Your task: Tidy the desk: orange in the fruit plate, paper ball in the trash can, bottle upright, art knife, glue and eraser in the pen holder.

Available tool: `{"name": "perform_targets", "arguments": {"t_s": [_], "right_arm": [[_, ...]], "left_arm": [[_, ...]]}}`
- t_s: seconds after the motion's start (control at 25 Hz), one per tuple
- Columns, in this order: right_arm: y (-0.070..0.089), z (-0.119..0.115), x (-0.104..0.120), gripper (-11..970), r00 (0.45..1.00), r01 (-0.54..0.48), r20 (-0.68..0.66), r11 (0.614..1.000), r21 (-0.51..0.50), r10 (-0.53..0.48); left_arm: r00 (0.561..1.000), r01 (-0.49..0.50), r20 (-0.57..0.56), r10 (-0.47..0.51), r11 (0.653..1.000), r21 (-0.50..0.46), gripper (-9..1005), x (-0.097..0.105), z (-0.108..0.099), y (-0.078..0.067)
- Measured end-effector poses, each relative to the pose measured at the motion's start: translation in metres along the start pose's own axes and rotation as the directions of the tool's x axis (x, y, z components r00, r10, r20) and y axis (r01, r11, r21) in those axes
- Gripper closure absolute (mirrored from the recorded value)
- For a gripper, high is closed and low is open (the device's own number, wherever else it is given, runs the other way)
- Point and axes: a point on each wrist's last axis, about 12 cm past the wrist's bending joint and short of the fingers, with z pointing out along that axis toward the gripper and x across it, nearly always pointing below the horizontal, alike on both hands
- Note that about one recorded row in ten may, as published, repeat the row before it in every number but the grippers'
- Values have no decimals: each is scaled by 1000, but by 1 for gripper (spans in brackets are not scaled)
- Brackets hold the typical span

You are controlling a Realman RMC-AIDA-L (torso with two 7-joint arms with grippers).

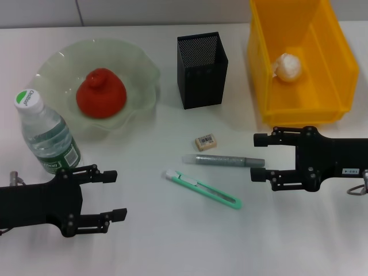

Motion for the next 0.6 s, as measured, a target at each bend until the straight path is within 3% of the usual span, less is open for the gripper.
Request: {"name": "perform_targets", "arguments": {"t_s": [0.6], "right_arm": [[-1, 2, 0, 200, 1000, -5, -14, 1000, -5, 5]], "left_arm": [[1000, 16, -18, -16, 1000, -3, 220, 4, -27, -3]]}}
